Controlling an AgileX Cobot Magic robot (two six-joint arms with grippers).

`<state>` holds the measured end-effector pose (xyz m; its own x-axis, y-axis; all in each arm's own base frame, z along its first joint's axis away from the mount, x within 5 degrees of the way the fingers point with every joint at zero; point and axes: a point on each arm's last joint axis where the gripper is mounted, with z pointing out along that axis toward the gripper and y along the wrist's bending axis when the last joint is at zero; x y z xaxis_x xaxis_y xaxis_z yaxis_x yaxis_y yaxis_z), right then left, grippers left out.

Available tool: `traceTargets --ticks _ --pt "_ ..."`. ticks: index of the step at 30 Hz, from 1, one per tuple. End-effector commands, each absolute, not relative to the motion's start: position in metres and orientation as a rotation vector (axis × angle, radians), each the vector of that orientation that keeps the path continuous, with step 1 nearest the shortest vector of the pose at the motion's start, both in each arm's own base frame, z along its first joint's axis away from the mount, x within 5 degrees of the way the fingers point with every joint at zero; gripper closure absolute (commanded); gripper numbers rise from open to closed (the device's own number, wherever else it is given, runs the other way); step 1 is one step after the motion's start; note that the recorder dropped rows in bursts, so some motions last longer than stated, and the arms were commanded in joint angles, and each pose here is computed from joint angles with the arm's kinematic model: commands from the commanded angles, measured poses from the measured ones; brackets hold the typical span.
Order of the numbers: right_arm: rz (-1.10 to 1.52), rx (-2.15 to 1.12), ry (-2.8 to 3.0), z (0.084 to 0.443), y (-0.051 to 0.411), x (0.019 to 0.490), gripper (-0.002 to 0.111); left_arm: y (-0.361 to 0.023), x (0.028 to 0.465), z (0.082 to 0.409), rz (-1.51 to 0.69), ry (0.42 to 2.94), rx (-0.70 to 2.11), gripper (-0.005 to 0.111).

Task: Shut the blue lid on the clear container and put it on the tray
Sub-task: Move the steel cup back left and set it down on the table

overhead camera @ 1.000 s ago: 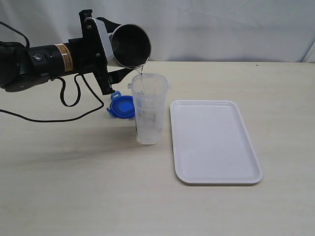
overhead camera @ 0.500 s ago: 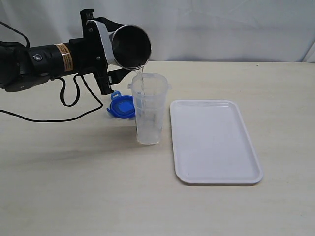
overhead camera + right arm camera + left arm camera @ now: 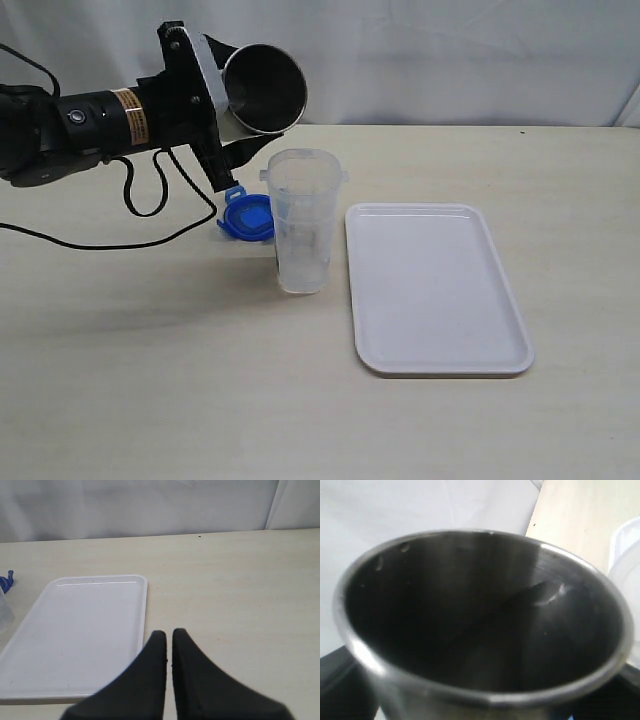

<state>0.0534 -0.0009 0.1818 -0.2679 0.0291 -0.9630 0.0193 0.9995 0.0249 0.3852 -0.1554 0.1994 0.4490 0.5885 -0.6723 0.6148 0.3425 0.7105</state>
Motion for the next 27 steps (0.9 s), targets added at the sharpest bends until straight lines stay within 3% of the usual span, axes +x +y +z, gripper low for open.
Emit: traceTargets --ticks 1,7,12,20,27 --pt "0.010 0.041 1.827 0.182 -0.001 0.053 0.104 -0.157 0.386 0.218 -0.146 1.252 1.168 0.107" --pt "0.010 0.041 1.827 0.182 -0.001 0.053 0.104 -0.151 0.390 0.211 -0.235 1.471 1.024 0.107" --pt "0.010 0.041 1.827 0.182 -0.001 0.053 0.104 -0.139 0.399 0.210 -0.267 1.644 0.747 0.107" --pt "0.010 0.041 1.827 0.182 -0.001 0.053 0.104 -0.106 0.418 0.197 -0.428 1.637 0.425 0.107" --pt "0.010 0.041 1.827 0.182 -0.001 0.053 0.104 -0.057 0.443 0.170 -0.404 1.665 0.243 0.107"
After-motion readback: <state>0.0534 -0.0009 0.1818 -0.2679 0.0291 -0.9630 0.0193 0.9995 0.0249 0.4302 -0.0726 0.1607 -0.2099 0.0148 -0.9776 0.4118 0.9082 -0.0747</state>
